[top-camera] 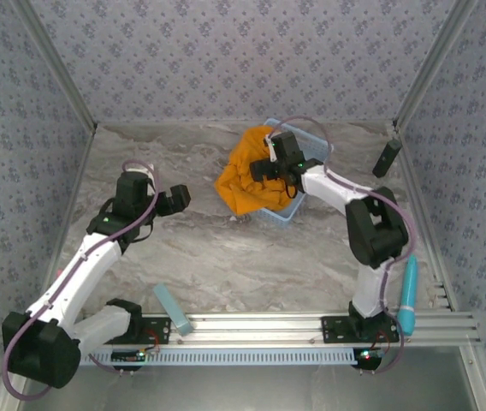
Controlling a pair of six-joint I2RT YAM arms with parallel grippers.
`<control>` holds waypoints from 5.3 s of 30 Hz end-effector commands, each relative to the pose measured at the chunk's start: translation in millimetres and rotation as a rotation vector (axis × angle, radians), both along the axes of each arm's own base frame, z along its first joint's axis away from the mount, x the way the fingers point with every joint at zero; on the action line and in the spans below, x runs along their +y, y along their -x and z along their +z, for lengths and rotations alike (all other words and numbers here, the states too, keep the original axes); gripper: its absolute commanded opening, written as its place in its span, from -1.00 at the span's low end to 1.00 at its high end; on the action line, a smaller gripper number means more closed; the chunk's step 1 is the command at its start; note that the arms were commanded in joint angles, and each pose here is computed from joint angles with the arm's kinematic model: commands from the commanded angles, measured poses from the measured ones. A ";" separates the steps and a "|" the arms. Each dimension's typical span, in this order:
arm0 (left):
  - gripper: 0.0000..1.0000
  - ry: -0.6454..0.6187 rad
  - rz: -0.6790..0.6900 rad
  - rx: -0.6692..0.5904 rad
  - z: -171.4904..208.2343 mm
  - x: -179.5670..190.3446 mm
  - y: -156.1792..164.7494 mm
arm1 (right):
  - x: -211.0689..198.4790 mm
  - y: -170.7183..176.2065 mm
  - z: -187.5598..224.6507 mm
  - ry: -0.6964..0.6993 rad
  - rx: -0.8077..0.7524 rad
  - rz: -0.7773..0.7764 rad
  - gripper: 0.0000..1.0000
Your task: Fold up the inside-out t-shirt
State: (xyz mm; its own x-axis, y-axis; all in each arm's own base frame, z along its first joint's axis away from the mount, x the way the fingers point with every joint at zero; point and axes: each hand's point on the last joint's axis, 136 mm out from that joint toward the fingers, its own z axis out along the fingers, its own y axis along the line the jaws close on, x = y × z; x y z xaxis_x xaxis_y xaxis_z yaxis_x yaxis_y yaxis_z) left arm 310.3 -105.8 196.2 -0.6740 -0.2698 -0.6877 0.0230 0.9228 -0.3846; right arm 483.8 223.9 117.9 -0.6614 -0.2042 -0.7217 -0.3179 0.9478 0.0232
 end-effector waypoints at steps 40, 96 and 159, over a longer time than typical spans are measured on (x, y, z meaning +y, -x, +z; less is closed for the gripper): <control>0.99 0.125 -0.224 0.183 -20.3 -50.7 4.4 | -39.4 105.5 105.9 -0.138 0.031 -0.032 0.42; -1.00 0.106 -0.324 -0.153 117.1 -43.4 26.9 | -222.1 24.3 -2.0 -0.359 0.069 -1.567 -0.96; 0.48 0.116 -0.542 0.305 1.1 -146.8 4.4 | -60.4 212.6 63.6 -0.317 0.304 0.054 0.23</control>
